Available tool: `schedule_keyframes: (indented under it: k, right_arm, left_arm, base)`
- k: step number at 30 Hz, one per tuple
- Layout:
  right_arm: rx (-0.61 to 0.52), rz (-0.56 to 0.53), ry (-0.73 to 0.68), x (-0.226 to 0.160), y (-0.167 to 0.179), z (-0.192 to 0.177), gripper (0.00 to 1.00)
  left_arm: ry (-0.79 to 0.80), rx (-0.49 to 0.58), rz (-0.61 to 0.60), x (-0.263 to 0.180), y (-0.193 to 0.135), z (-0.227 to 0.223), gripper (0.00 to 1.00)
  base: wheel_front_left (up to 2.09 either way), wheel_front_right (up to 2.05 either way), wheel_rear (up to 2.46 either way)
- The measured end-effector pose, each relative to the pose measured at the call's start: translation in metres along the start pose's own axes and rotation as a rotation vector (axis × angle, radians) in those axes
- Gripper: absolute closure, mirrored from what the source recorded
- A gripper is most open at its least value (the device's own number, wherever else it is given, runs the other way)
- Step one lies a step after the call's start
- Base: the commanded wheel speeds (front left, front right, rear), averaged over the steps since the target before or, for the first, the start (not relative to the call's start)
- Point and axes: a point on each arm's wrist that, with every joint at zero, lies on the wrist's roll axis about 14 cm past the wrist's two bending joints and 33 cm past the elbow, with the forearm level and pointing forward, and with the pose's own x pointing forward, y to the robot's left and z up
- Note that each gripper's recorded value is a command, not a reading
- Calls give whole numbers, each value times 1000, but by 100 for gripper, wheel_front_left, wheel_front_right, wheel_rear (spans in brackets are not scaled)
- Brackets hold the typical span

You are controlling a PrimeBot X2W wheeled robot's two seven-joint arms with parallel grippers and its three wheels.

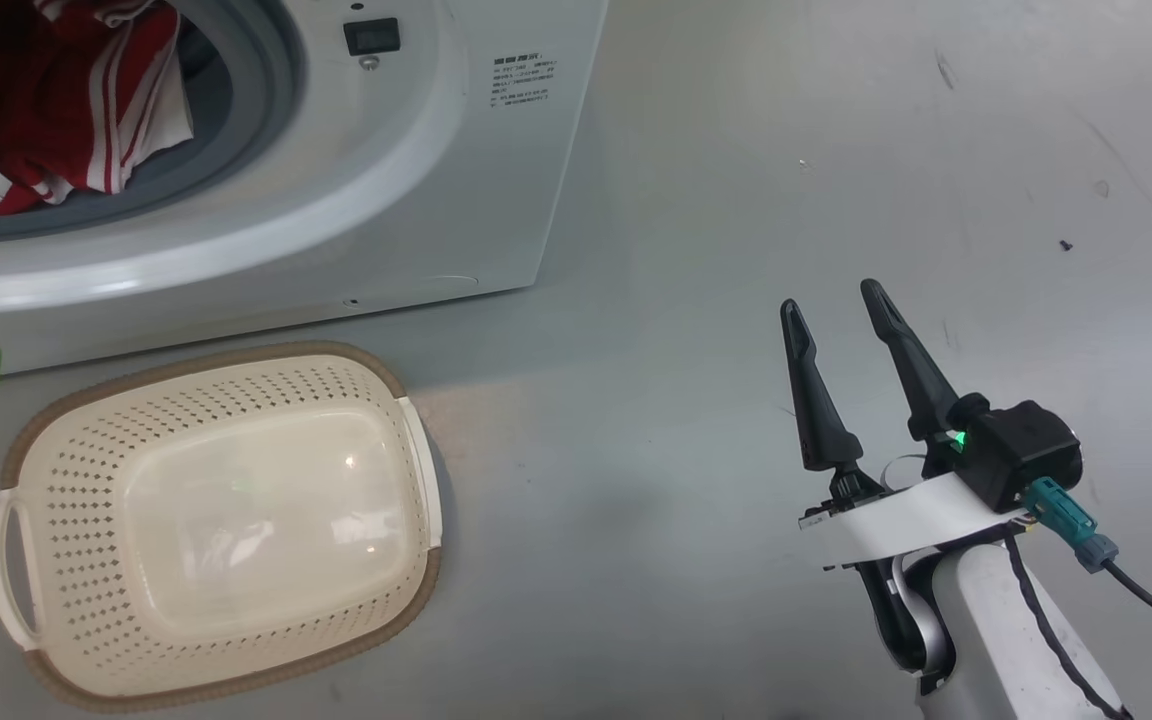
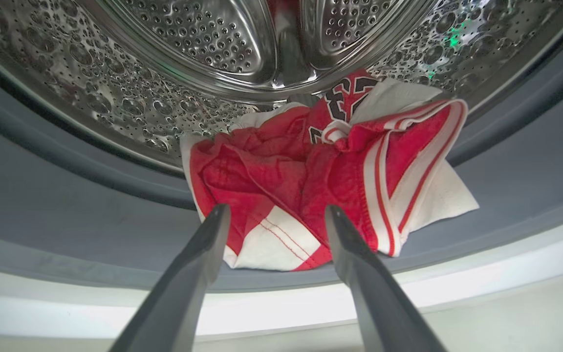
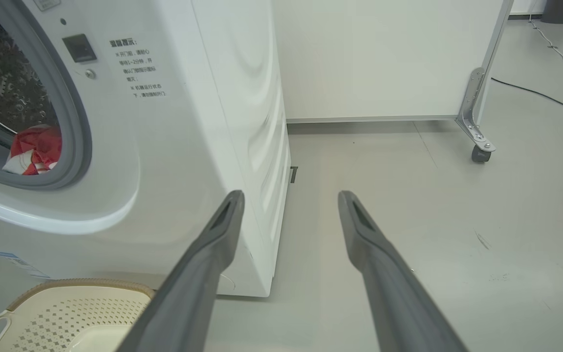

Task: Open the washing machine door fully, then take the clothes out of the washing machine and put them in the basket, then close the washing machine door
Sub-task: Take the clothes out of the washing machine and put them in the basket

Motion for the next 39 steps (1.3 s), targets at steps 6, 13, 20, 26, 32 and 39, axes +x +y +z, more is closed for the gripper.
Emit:
schedule_keyframes:
  k: [6,13,20,26,32,39]
  right_arm:
    - [-7,-10,15,4,-5,-6,0]
    - [-19,-40,32,6,-15,-12,0]
    - [-26,-57,39,8,-20,-15,0]
    - [-27,-64,47,9,-22,-18,0]
    - [-19,-84,44,10,-28,-18,0]
    - [-29,-78,43,13,-27,-18,0]
  left_arm:
    - [91,-11,14,18,4,-23,0]
    - [141,-10,35,33,13,-34,0]
    - [166,-24,43,48,15,-38,0]
    - [182,-50,69,55,21,-42,0]
    - [210,-57,79,61,23,-48,0]
    - [227,-67,92,66,26,-50,0]
  base:
    - [0,0,0]
    - [0,0,0]
    - [0,0,0]
    - [0,0,0]
    - [0,0,0]
    - [0,0,0]
